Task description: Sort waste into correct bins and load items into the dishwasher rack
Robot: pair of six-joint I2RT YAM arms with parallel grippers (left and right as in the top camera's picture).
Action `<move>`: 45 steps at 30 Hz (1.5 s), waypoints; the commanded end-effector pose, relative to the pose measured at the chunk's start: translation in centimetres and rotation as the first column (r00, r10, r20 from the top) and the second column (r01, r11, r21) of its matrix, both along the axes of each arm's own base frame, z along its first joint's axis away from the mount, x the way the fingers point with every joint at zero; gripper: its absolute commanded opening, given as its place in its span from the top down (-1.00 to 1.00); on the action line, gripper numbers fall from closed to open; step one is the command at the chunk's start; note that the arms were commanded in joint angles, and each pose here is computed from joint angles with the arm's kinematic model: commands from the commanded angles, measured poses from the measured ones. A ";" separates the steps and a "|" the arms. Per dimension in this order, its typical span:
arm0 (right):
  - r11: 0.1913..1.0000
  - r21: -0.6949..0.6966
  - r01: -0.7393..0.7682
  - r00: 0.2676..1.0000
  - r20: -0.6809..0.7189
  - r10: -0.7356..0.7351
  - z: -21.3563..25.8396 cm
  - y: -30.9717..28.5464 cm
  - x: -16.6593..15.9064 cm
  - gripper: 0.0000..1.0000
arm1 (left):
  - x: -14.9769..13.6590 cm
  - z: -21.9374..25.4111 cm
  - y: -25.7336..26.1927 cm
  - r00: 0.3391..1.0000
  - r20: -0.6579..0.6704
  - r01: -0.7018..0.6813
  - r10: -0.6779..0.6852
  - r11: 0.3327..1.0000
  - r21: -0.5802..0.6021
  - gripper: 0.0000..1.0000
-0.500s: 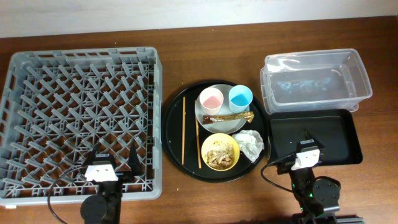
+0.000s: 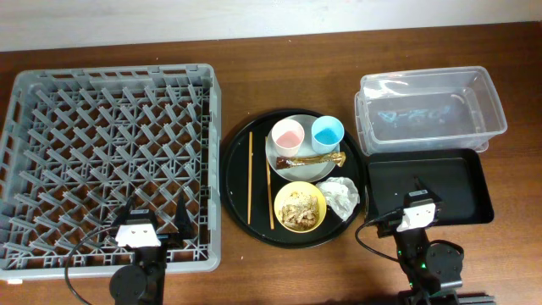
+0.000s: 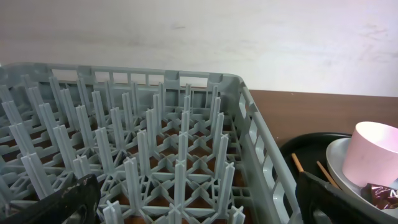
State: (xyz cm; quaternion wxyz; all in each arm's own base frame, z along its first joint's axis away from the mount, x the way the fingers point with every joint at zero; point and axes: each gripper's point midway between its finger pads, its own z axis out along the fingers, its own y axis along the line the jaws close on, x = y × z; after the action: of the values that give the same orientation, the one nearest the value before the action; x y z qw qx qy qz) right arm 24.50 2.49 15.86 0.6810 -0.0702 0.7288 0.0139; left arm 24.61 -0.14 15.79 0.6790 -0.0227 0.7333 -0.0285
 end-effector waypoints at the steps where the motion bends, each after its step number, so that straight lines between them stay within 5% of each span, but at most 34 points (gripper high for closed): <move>1: 1.000 0.001 0.009 1.000 -0.003 -0.009 -0.2 -0.2 0.0 -0.97 | 0.0 -0.2 0.0 1.000 -0.004 -0.005 0.005 1.000 0.006 -0.99; 31: 1.000 0.001 0.009 1.000 -0.003 -0.009 -0.2 -0.2 0.0 -0.97 | 0.0 -0.1 0.0 1.000 -0.003 -0.005 0.005 1.000 0.006 -0.99; 34: 1.000 0.001 0.009 1.000 -0.003 -0.009 -0.2 -0.2 0.0 -0.97 | -0.1 0.9 -1.3 0.997 0.032 0.072 -0.072 0.997 0.002 -0.99; 41: 1.000 0.001 0.009 1.000 -0.003 -0.009 -0.2 -0.2 0.0 -0.97 | -3.0 10.6 -1.4 0.994 0.075 0.078 -0.078 0.997 0.005 -0.99; 45: 1.000 0.001 0.009 1.000 -0.003 -0.009 -0.2 -0.2 0.0 -0.97 | -3.6 16.0 -3.5 0.974 -0.103 0.201 -0.202 0.979 -0.020 -0.99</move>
State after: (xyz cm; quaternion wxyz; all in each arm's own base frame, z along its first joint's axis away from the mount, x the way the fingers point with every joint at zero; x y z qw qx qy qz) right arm 24.49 2.49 15.92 0.6818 -0.0700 0.7280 0.0140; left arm 20.56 -1.61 28.64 0.6729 0.0059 0.7373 -0.0589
